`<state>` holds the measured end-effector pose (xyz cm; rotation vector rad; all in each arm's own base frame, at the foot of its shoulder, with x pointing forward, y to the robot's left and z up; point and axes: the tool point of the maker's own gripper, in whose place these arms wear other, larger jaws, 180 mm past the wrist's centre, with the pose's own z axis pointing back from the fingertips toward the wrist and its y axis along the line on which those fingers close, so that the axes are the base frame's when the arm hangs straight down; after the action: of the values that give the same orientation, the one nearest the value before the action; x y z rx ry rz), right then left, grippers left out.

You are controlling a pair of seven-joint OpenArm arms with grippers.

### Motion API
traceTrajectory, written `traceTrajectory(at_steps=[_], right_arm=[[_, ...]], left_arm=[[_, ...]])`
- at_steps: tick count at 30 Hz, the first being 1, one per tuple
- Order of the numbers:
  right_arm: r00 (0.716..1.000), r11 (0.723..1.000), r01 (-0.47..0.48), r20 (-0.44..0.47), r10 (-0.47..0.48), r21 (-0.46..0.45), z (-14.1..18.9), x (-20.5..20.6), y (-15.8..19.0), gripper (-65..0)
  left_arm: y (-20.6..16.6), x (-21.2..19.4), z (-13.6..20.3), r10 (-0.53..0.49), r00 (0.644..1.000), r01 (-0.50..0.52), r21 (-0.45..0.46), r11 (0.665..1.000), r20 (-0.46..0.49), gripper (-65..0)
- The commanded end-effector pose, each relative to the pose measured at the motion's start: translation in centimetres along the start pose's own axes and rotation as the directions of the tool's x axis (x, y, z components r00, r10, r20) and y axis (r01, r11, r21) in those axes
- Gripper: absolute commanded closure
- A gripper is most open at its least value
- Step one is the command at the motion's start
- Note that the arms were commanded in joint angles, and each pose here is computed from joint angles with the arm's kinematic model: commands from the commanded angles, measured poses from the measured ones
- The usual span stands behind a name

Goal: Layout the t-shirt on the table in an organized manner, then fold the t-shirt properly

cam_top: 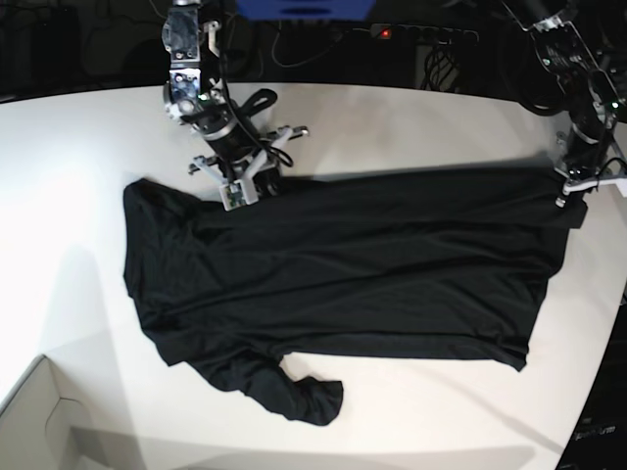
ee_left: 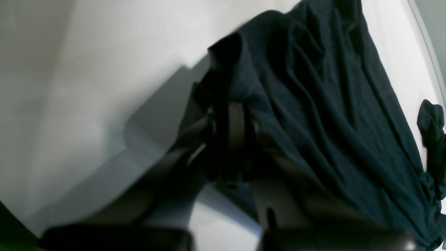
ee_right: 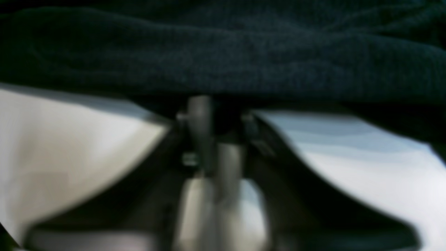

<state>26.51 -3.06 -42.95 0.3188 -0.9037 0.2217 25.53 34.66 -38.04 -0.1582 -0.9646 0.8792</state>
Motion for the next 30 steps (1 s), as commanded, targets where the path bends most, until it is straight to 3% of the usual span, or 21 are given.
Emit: traceTrajectory(at_steps=[1, 5, 12, 20, 30], right_arm=[[0.999, 1.000, 0.002, 0.042, -0.002, 0.010, 0.2, 1.2, 0.3, 0.0], [0.999, 1.000, 0.001, 0.038, -0.001, 0.008, 0.8, 0.8, 0.4, 0.0], [0.993, 0.999, -0.045, 0.113, 0.045, 0.004, 4.3, 2.9, 1.1, 0.0], [0.982, 0.994, -0.106, 0.161, 0.098, 0.038, 8.1, 4.2, 2.8, 0.0], [0.976, 0.972, -0.176, 0.159, 0.151, 0.155, 9.9, 3.6, 5.5, 0.0]], left_arm=[[-0.7, 1.7, 0.2, -0.016, 0.999, 0.017, -0.022, 1.000, 0.048, 0.0], [-0.7, 1.7, 0.2, -0.013, 0.999, 0.014, -0.024, 1.000, 0.047, 0.0], [-0.3, 2.5, 0.5, -0.030, 0.998, 0.031, -0.019, 0.999, 0.058, 0.0], [0.1, 5.5, 2.9, -0.065, 0.987, 0.066, -0.001, 0.998, 0.147, 0.0], [0.8, 5.1, 3.6, -0.086, 0.987, 0.085, 0.016, 0.996, 0.137, 0.0]])
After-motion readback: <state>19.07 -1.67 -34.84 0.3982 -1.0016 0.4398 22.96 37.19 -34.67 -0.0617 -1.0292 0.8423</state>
